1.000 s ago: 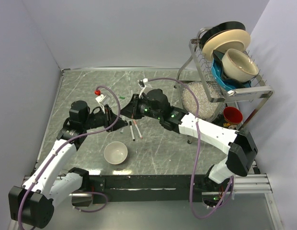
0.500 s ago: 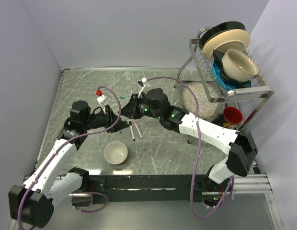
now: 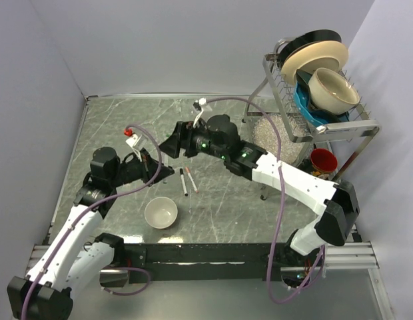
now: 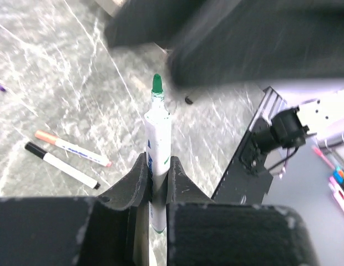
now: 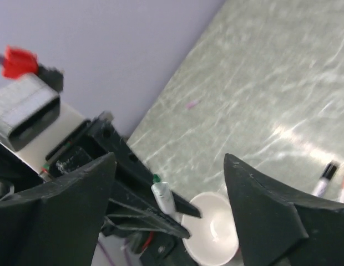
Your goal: Insert the pens into the pen caps
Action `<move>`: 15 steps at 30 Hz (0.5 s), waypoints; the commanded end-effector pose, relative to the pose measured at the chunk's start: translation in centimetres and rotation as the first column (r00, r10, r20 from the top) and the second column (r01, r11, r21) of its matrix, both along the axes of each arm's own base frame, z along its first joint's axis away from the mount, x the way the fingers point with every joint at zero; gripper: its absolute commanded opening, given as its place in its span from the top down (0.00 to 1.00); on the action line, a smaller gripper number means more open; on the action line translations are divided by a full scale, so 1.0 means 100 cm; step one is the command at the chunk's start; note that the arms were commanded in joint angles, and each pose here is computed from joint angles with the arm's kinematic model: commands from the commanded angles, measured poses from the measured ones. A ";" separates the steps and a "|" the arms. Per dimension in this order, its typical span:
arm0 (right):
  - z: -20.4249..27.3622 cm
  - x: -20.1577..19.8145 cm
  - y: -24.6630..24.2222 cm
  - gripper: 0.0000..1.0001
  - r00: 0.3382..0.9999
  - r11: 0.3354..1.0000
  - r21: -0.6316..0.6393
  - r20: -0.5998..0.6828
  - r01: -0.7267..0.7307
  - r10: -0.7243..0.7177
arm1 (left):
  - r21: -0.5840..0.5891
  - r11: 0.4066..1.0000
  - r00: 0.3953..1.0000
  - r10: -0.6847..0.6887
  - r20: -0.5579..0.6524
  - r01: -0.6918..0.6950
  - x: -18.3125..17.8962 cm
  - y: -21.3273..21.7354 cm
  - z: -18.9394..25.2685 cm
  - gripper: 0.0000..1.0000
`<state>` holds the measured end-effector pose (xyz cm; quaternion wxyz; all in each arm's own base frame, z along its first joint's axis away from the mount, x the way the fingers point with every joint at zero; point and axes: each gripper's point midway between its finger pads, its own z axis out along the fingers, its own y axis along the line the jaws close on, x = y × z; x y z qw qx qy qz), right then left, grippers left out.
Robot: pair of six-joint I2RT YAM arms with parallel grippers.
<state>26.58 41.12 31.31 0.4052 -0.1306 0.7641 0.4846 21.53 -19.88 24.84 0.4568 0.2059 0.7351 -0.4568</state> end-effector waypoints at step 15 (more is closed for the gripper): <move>-0.037 0.176 -0.019 0.22 0.966 0.951 -0.178 -0.007 0.255 -0.260 | -0.168 0.921 0.921 0.374 0.113 -0.353 0.011 0.043 0.053 0.99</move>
